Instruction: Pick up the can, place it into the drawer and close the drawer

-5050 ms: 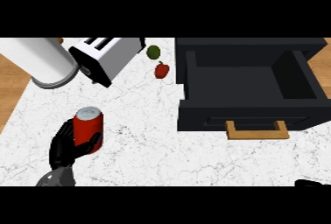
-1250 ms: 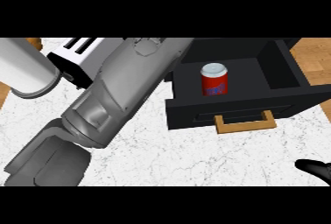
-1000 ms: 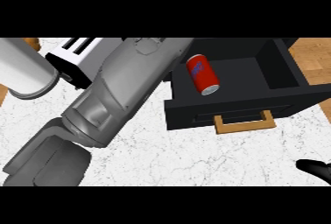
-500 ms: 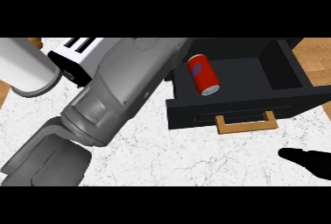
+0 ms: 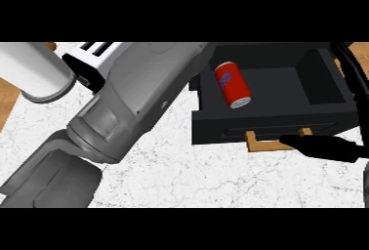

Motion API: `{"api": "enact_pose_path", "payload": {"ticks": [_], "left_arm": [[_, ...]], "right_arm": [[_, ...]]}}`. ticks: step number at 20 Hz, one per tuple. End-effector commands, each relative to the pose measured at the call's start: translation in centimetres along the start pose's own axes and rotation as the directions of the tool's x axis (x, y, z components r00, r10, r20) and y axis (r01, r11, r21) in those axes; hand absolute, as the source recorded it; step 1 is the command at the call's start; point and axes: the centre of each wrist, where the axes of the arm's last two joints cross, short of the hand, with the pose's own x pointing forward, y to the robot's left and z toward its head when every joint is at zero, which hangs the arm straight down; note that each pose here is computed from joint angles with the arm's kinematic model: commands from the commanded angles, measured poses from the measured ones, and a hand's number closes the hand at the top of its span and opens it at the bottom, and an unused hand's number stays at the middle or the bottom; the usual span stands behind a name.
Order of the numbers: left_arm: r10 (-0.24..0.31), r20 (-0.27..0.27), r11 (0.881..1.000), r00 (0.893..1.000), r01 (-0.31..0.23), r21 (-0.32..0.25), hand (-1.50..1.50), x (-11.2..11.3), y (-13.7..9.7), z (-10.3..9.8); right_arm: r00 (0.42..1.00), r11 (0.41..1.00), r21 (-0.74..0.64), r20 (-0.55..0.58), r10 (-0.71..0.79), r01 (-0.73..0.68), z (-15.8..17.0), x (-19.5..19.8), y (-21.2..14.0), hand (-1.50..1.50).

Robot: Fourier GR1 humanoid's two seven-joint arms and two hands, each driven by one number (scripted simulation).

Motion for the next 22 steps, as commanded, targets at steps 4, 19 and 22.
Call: {"api": "enact_pose_path", "payload": {"ticks": [4,19,22], "left_arm": [[-0.022,0.022,1.000,1.000,0.022,-0.010,-1.50,1.3,0.3,-0.5],[-0.015,0.008,1.000,1.000,0.015,0.015,-1.50,-0.7,4.8,-2.0],[-0.024,0.000,1.000,1.000,0.024,0.019,-1.50,-0.2,4.8,-1.9]], "right_arm": [[0.983,0.979,0.085,0.008,0.185,-0.185,-2.4,-2.0,5.1,-1.50],[0.911,0.908,0.084,-0.007,0.413,-0.411,-6.9,-8.1,14.1,-1.50],[0.896,0.895,0.059,-0.017,0.443,-0.441,-8.4,-8.5,14.9,-1.50]]}}
